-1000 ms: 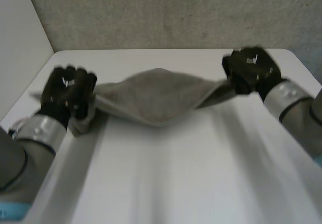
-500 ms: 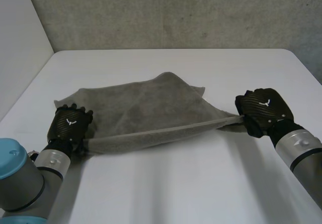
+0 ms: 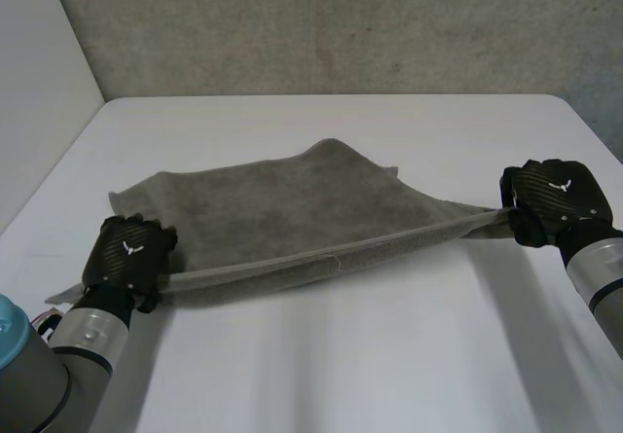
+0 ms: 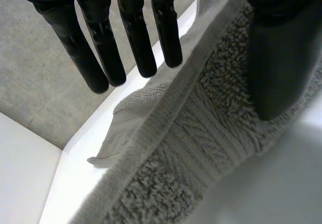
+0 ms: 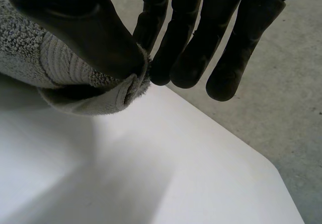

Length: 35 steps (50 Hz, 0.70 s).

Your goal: Fold the towel.

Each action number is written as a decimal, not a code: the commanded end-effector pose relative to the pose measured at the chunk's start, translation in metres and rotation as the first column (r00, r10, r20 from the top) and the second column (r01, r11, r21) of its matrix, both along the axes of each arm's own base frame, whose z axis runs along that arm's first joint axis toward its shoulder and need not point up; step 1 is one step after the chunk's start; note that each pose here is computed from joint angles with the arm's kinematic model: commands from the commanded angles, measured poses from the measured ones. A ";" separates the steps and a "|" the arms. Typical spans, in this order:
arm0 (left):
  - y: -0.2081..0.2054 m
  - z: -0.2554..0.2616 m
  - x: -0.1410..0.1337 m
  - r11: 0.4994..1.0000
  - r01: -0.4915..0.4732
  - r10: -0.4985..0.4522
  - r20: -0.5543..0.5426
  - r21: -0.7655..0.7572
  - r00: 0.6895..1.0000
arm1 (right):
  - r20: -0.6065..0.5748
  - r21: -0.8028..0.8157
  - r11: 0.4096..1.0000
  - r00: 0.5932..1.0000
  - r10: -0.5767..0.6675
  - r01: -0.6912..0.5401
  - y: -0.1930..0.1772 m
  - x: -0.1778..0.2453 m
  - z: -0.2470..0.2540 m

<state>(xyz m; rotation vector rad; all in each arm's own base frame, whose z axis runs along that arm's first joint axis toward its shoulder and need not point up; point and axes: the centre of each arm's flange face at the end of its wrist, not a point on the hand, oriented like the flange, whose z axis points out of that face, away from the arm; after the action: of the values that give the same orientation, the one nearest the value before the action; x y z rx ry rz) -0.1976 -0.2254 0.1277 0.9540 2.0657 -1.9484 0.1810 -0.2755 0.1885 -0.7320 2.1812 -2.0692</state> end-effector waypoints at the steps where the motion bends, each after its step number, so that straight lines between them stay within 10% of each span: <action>1: 0.006 0.006 -0.002 1.000 0.013 -0.013 -0.001 0.007 1.000 | 0.014 -0.008 0.998 0.998 -0.057 0.057 -0.004 -0.007 0.003; 19: 0.003 0.038 0.001 0.995 -0.002 0.000 -0.028 -0.095 1.000 | 0.008 -0.052 0.997 0.999 -0.054 0.054 -0.005 -0.007 0.019; 35: 0.022 0.226 0.004 0.892 -0.029 -0.044 -0.150 -0.451 0.988 | -0.013 -0.304 0.951 0.999 0.053 -0.054 0.041 -0.002 0.221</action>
<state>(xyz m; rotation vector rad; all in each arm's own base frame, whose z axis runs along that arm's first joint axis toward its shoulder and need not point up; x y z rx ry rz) -0.1938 -0.2163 0.2927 0.7523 1.5973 -2.3531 0.1798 -0.2527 0.3451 -0.7622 1.8922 -2.3924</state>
